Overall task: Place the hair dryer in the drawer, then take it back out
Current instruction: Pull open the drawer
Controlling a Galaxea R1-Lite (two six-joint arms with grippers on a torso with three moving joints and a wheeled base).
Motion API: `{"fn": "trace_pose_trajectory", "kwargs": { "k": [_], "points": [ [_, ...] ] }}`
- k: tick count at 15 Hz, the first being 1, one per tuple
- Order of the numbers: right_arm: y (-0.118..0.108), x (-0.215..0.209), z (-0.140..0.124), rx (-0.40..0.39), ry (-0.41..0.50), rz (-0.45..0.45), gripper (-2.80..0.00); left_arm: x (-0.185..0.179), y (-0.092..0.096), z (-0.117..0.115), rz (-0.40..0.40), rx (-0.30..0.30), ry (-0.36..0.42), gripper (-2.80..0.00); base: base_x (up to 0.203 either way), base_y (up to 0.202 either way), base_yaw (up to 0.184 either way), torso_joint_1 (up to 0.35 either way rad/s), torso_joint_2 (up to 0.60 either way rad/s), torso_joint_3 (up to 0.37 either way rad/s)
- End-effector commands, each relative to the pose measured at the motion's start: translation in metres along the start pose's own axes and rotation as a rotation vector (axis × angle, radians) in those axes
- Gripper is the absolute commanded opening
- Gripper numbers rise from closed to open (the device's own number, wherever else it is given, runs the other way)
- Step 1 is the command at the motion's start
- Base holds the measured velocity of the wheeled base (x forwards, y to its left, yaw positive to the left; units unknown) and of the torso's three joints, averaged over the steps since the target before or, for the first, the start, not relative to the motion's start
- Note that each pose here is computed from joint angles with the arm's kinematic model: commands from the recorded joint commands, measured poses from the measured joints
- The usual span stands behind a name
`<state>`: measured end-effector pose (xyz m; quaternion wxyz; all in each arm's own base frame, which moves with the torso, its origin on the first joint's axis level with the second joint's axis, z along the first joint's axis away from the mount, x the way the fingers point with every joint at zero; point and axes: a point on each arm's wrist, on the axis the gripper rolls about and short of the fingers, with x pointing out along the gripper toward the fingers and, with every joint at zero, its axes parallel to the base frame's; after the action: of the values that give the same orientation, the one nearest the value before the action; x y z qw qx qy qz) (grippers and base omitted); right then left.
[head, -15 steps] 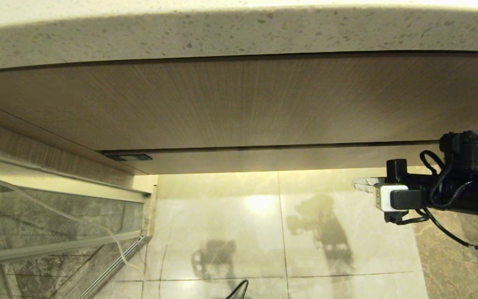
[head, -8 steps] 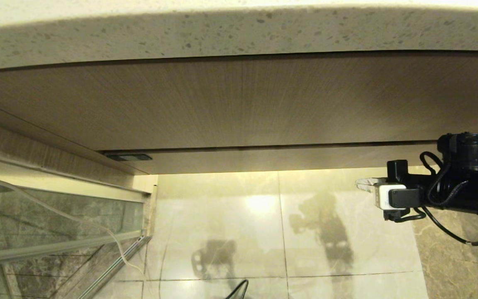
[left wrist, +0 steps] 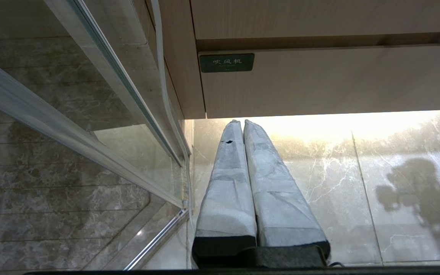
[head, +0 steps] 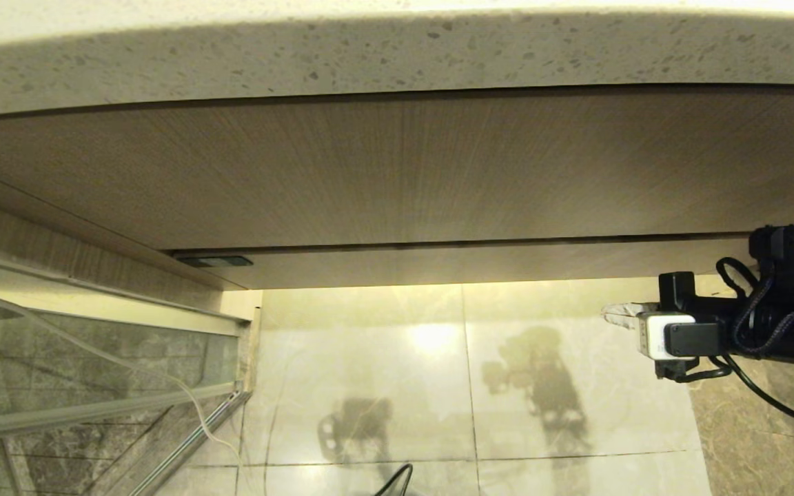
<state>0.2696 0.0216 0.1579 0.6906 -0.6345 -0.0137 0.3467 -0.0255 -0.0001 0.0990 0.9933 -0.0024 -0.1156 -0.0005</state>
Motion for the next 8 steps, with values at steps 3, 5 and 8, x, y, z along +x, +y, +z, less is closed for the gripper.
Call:
{"fn": "trace_pose_trajectory", "kwargs": {
  "k": [3, 5, 8],
  "points": [
    [-0.004, -0.008, 0.002, -0.017, 0.004, -0.024, -2.8, 0.001, 0.0, -0.011, 0.001, -0.001, 0.039, -2.8, 0.0, 0.0, 0.0, 0.0, 0.0, 0.0],
    [-0.006, -0.012, 0.003, -0.019, 0.007, -0.03, -2.8, 0.001, 0.0, -0.011, 0.001, -0.001, 0.039, -2.8, 0.0, 0.0, 0.0, 0.0, 0.0, 0.0],
    [-0.005, -0.018, 0.005, -0.016, 0.007, -0.017, 0.0, 0.001, 0.0, -0.011, 0.001, -0.001, 0.039, -2.8, 0.0, 0.0, 0.0, 0.0, 0.0, 0.0]
  ]
}}
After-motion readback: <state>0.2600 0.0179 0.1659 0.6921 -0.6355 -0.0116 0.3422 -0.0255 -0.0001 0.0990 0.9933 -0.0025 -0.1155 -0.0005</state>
